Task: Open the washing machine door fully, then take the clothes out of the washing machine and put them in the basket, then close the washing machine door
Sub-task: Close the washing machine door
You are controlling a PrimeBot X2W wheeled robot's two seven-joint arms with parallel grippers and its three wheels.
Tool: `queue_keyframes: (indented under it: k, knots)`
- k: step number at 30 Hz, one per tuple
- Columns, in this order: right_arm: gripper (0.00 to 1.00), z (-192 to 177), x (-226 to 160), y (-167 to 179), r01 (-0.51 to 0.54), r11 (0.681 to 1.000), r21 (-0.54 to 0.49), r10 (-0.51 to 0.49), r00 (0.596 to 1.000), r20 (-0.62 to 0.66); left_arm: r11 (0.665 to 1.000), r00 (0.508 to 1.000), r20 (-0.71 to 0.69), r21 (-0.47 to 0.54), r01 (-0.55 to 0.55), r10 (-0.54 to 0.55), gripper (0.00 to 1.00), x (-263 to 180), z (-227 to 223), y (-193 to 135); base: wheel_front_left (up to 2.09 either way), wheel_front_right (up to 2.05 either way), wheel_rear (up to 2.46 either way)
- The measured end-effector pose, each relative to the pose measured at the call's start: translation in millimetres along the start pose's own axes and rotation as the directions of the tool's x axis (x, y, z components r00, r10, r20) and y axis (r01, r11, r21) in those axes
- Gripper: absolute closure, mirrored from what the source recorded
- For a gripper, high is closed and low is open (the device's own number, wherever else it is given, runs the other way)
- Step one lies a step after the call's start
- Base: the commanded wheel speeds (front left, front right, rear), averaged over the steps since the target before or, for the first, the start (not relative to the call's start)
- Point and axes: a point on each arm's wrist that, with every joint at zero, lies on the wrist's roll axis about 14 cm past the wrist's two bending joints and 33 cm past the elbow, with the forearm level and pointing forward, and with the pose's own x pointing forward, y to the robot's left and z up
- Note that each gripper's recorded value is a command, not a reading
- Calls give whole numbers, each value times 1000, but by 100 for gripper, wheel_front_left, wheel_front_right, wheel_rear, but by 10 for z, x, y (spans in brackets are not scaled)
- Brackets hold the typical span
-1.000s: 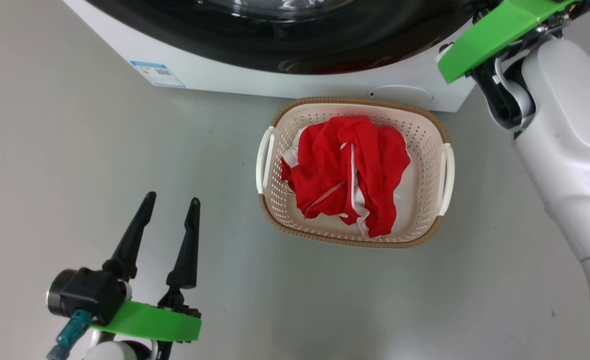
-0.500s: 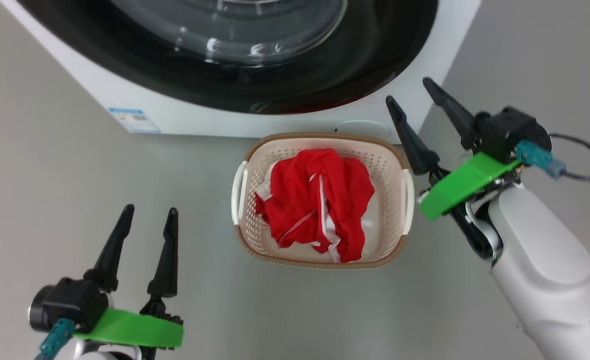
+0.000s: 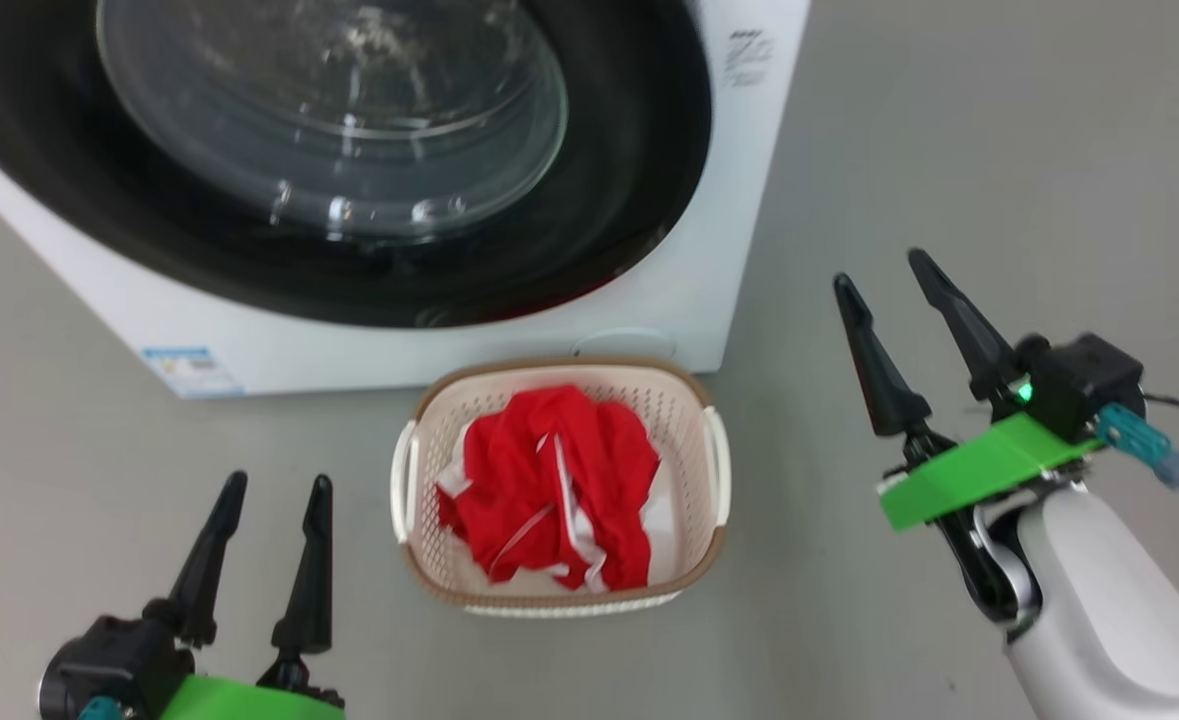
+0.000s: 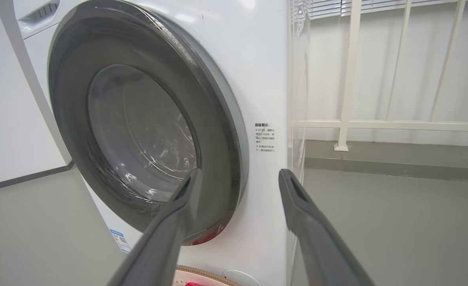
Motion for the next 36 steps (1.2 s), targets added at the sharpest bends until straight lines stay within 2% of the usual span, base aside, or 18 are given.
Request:
queue_keyframes:
  k: [15,21,27,36]
  knots:
    - [0,285,-929,-281,148,989,-22,-147,988,56,999,997,69,-5,37,-37,0,-307,254,-136,0,0,0]
    - [0,260,-1195,-338,195,981,-5,-194,979,54,999,993,105,2,50,-50,0,-374,372,-175,0,0,0]
    - [0,185,-1320,-322,208,978,1,-208,977,36,999,993,103,6,50,-50,0,-437,366,-175,0,0,0]
    - [0,181,-1312,-290,198,980,-5,-198,980,34,999,994,97,13,47,-48,0,-485,349,-166,0,0,0]
